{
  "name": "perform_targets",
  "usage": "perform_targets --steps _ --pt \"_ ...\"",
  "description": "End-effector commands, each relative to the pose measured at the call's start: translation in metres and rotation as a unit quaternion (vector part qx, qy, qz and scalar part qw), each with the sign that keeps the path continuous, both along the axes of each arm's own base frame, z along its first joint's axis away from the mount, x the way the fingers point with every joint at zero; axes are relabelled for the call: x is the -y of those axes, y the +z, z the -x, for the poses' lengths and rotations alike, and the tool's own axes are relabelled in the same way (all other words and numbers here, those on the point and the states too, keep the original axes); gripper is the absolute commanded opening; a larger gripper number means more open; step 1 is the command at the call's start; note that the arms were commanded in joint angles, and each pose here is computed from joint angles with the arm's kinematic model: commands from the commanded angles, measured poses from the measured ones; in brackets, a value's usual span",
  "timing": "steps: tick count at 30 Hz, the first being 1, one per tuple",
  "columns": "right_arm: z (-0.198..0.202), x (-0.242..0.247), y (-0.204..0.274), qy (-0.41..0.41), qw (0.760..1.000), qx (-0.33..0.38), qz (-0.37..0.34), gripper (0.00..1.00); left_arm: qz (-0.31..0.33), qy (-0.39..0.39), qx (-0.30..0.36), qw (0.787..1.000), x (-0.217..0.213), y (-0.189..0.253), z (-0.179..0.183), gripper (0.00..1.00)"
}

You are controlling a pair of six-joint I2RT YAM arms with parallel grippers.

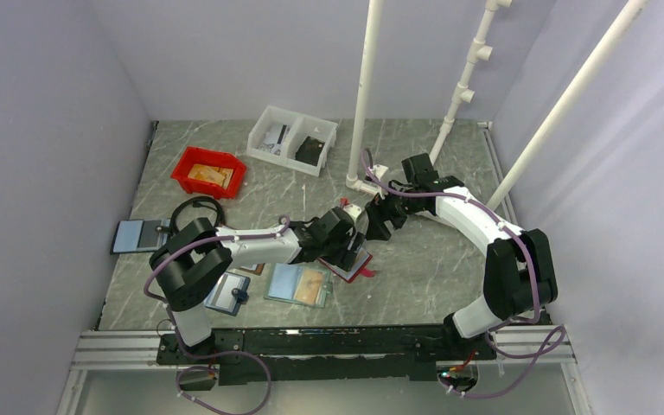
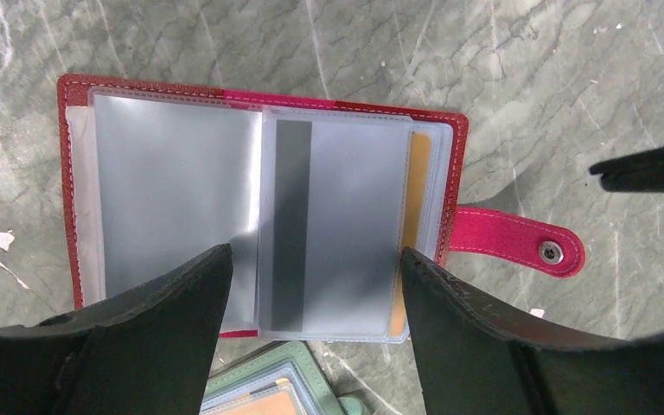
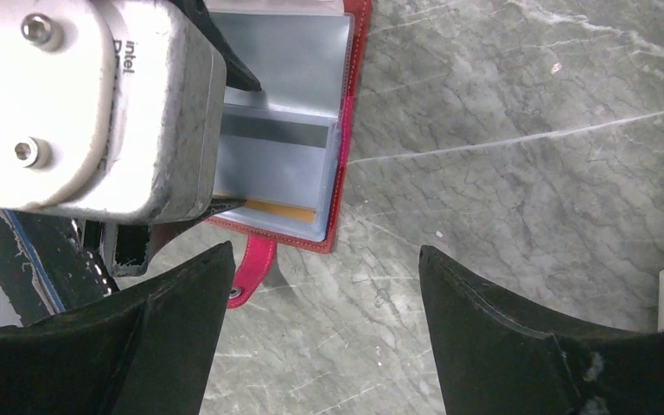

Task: Take the credit cards out of the card holder
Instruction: Remove the credit card from the card holder.

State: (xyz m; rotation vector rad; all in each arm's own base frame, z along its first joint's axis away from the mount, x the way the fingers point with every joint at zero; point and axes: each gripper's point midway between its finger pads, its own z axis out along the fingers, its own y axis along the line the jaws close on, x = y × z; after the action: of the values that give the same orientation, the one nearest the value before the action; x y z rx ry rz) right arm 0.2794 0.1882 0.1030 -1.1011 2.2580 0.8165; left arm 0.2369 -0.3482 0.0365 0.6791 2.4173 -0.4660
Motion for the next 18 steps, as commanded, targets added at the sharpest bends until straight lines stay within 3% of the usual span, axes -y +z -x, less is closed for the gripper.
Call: perform_targets --steps 1,13,18 --pt "-0.012 -0.004 0.013 -0.002 1.000 0.019 -0.011 0.80 -0.001 -0.014 0.021 1.000 0.007 0.005 -0.004 0.77" --pt "-0.012 -0.004 0.011 0.000 1.000 0.012 -0.011 0.80 -0.034 0.013 0.026 0.999 -0.004 -0.007 -0.009 0.73" --pt "-0.011 -0.005 0.011 0.000 1.000 0.010 -0.012 0.79 -0.024 0.022 0.028 0.999 -0.006 -0.002 -0.008 0.66"
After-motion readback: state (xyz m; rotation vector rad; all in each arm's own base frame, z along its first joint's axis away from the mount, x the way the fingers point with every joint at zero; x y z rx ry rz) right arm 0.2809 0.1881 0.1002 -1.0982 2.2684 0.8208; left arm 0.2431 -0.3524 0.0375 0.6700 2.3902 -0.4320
